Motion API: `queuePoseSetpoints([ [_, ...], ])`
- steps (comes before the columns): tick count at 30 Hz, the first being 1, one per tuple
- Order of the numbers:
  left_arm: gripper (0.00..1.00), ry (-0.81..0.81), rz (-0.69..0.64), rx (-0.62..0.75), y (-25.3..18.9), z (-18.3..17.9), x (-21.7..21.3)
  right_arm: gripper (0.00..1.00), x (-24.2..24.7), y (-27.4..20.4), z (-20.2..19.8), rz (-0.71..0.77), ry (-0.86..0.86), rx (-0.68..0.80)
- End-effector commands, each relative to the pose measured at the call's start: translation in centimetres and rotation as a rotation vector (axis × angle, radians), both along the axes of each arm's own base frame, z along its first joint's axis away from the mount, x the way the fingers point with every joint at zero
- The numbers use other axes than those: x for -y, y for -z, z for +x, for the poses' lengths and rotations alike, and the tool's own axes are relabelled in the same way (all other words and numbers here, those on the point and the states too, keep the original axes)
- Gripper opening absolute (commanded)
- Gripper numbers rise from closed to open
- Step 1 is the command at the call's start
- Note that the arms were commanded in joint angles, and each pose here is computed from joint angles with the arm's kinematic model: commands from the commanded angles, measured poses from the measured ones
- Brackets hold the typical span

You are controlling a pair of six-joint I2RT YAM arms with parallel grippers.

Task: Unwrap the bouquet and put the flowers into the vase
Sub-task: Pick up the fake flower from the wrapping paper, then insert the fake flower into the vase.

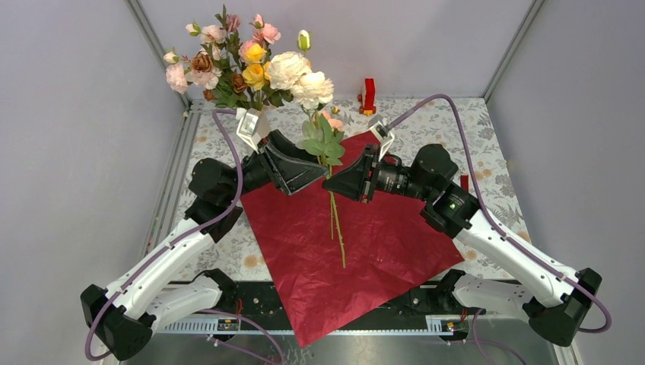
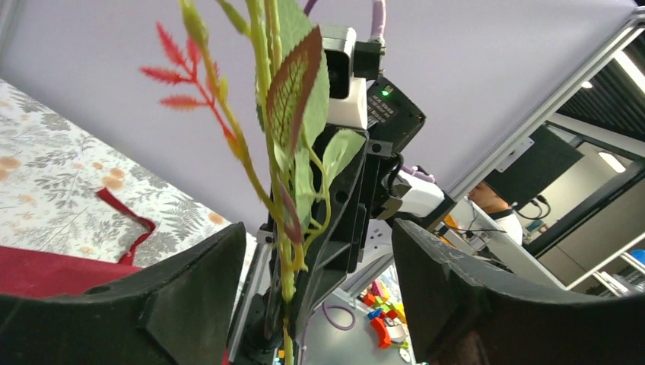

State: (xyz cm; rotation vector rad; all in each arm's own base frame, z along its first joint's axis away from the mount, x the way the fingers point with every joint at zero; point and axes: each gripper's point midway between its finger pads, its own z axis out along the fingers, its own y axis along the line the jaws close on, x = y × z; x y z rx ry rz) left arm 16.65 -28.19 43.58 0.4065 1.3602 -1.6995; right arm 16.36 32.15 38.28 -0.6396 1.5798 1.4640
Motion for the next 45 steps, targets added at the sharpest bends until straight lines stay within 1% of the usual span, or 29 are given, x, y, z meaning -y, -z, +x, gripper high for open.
queuePoseSetpoints([
  [1,0.69,0.066,-0.081,0.062,-2.2,-1.7,0.0,0.00,-0.7,-4.0,-2.3,0.080,-0.121,0.082],
  [4,0.56,0.064,-0.087,0.074,-2.5,-1.9,-0.1,0.00,-1.1,-3.9,-2.3,0.074,-0.130,0.077],
  [9,0.40,0.049,-0.065,0.068,-2.1,-1.6,0.0,0.00,-1.3,-3.7,-1.9,0.073,-0.116,0.069],
  [14,0.28,0.045,-0.059,0.066,-1.9,-1.6,-0.1,0.00,-1.4,-3.5,-1.5,0.068,-0.099,0.061],
  [20,0.06,0.031,-0.053,0.069,-1.7,-1.5,-0.2,0.00,-1.4,-3.4,-1.3,0.058,-0.092,0.057],
  [23,0.00,0.029,-0.046,0.076,-1.7,-1.5,-0.2,0.00,-1.4,-3.2,-1.0,0.050,-0.078,0.049],
  [25,0.00,0.028,-0.045,0.084,-1.8,-1.6,-0.2,0.00,-1.4,-3.1,-0.9,0.049,-0.070,0.047],
  [26,0.00,0.029,-0.043,0.089,-1.8,-1.6,-0.2,0.03,-1.4,-3.1,-0.9,0.048,-0.068,0.046],
  [28,0.00,0.016,-0.032,0.100,-1.8,-1.6,-0.3,0.18,-1.3,-3.0,-0.8,0.047,-0.063,0.044],
  [29,0.00,0.006,-0.019,0.098,-1.6,-1.4,-0.3,0.31,-1.2,-3.0,-0.8,0.048,-0.056,0.047],
  [30,0.00,-0.005,-0.014,0.108,-1.7,-1.4,-0.4,0.38,-1.1,-3.0,-0.9,0.048,-0.053,0.052],
  [31,0.00,-0.017,-0.003,0.112,-1.6,-1.2,-0.4,0.42,-0.9,-3.0,-0.9,0.047,-0.048,0.057],
  [35,0.00,-0.071,0.038,0.133,-1.5,-0.6,-0.8,0.58,-0.3,-2.5,-0.8,0.025,-0.014,0.077],
  [38,0.00,-0.177,0.117,0.160,-1.1,0.7,-1.7,0.65,0.6,-1.9,-0.3,-0.009,0.043,0.079],
  [40,0.00,-0.270,0.179,0.191,-1.1,2.0,-2.9,0.70,1.6,-1.1,0.8,-0.049,0.133,0.069],
  [43,0.00,-0.412,0.276,0.216,-1.0,4.0,-5.7,0.84,4.7,0.9,3.5,-0.133,0.367,0.021],
  [45,0.00,-0.496,0.312,0.249,-1.8,5.2,-7.7,0.87,7.0,2.3,5.0,-0.182,0.496,-0.003],
])
